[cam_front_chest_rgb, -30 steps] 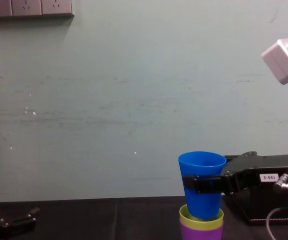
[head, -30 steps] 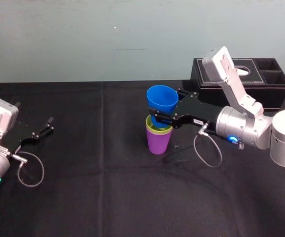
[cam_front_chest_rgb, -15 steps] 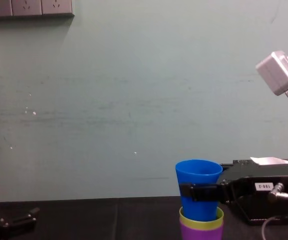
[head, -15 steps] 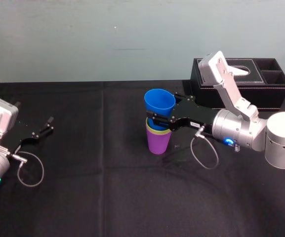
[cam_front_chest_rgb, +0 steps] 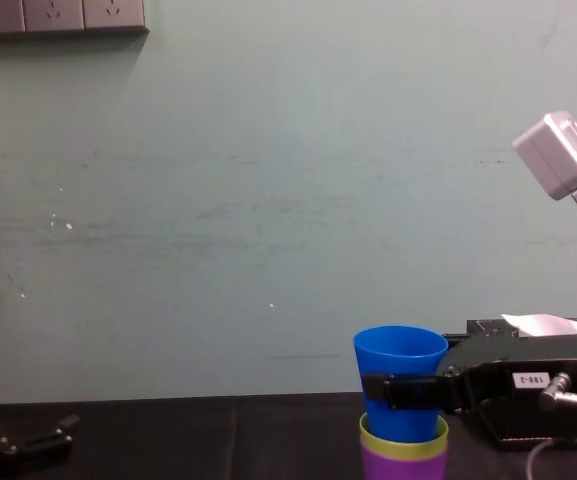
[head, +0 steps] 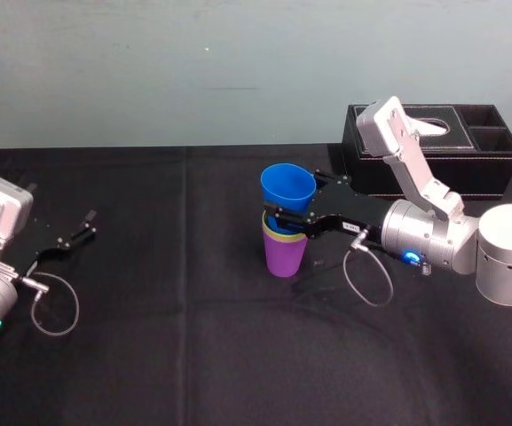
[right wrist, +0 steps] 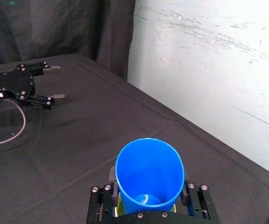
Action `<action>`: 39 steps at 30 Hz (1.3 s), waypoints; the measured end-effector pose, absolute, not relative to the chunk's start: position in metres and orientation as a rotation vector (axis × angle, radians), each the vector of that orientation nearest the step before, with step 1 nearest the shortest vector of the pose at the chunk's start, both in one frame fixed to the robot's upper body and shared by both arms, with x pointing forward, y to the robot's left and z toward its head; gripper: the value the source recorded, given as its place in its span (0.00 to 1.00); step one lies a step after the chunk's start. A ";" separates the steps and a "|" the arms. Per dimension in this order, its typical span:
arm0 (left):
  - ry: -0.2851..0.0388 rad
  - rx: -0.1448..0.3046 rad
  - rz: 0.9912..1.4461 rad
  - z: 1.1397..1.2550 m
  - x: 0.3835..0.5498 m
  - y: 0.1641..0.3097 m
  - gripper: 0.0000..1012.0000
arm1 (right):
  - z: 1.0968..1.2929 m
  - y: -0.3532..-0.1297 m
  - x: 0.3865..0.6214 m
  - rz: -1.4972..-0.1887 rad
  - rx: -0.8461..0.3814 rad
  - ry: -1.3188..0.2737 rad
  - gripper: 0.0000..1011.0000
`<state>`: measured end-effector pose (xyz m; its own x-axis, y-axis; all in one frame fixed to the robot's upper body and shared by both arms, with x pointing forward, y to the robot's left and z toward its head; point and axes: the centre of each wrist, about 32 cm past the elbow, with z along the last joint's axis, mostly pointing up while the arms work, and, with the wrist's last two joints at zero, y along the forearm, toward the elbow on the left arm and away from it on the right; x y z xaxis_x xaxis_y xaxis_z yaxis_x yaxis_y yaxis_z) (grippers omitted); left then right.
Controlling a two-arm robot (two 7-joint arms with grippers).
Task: Stack the three plastic cups sequentially using one hand.
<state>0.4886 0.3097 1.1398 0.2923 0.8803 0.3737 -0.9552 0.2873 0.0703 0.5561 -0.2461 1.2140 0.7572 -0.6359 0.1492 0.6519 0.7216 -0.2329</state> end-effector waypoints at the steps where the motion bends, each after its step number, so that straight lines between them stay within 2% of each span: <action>1: -0.285 0.304 1.248 1.140 0.489 0.310 1.00 | 1.214 -0.246 0.556 -0.712 -0.280 -0.060 0.72; 9: -0.285 0.304 1.248 1.140 0.489 0.310 1.00 | 1.214 -0.246 0.556 -0.711 -0.280 -0.061 0.92; 13: -0.285 0.305 1.248 1.140 0.489 0.310 1.00 | 1.214 -0.246 0.556 -0.711 -0.280 -0.060 0.99; 29: -0.285 0.305 1.248 1.140 0.489 0.310 1.00 | 1.215 -0.247 0.555 -0.711 -0.272 -0.063 0.99; 39: -0.285 0.304 1.248 1.140 0.489 0.310 1.00 | 1.212 -0.270 0.543 -0.766 -0.232 -0.076 0.99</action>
<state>0.4886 0.3097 1.1398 0.2923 0.8803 0.3738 -0.9553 0.2873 0.0702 0.5433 -0.2698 1.2123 0.7197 -0.6775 0.1519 0.6941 0.6969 -0.1804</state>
